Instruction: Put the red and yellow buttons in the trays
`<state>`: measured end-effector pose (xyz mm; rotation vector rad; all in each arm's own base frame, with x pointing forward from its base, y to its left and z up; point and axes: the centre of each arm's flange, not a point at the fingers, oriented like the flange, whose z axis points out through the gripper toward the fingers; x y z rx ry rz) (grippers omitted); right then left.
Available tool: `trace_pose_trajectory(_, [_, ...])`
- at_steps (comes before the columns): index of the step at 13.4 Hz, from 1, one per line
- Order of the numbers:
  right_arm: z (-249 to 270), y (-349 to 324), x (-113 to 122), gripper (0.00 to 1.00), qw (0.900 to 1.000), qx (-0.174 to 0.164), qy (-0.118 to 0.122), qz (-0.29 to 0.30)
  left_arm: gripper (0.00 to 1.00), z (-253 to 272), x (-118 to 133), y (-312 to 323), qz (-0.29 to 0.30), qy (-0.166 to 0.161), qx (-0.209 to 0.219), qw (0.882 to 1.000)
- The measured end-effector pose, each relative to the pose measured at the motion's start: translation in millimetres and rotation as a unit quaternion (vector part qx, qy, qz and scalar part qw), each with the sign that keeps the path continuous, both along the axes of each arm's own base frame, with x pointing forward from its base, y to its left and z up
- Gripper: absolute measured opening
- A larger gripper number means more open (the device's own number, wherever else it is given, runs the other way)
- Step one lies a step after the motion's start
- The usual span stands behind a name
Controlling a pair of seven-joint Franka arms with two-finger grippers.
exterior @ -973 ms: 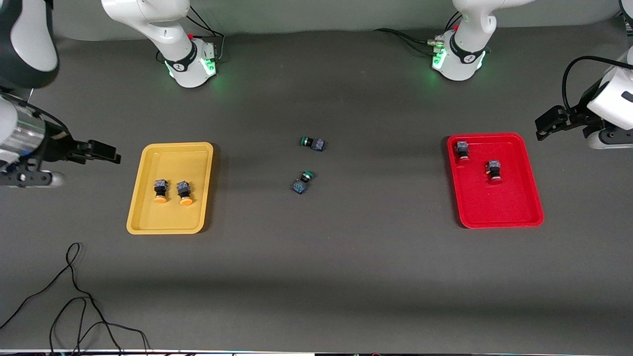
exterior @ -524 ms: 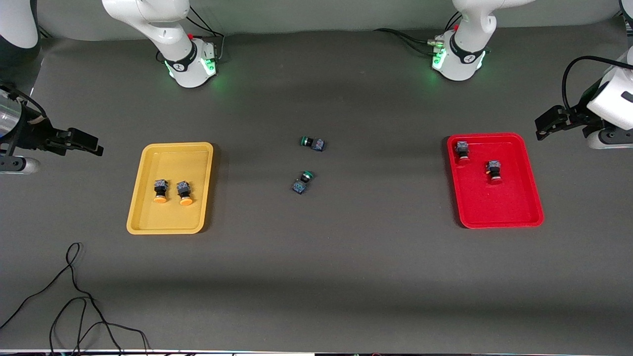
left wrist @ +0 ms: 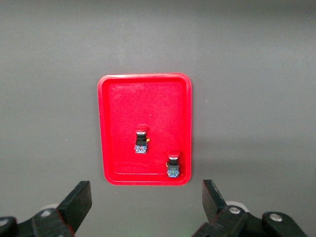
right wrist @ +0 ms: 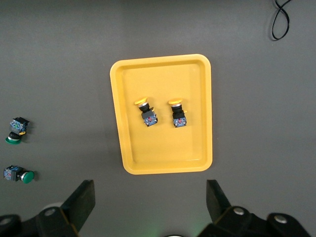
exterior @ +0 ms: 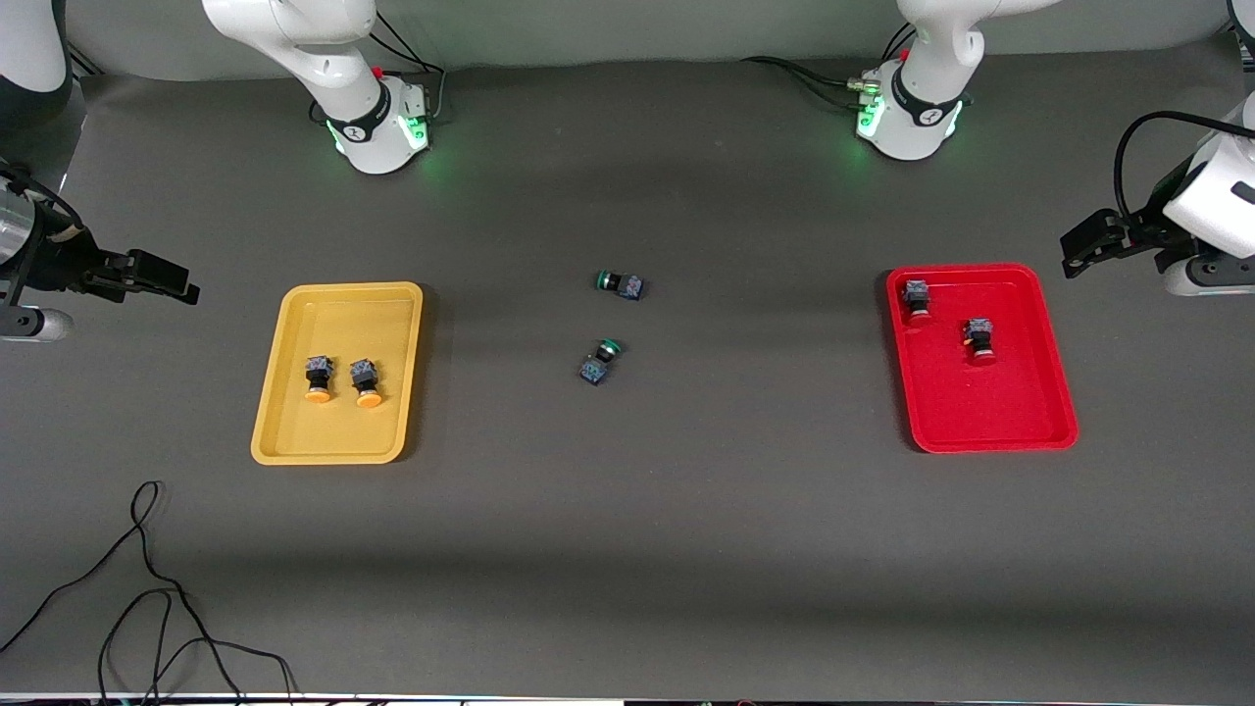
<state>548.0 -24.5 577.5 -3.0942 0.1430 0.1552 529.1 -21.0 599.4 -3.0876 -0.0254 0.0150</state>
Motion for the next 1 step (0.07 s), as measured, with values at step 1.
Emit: trace_pose_trajectory(1, [0.0, -0.1, -0.1, 1.00, 1.000, 0.000, 0.000, 0.000, 1.00, -0.1, 0.0, 0.0, 0.000, 0.000, 0.000, 1.000])
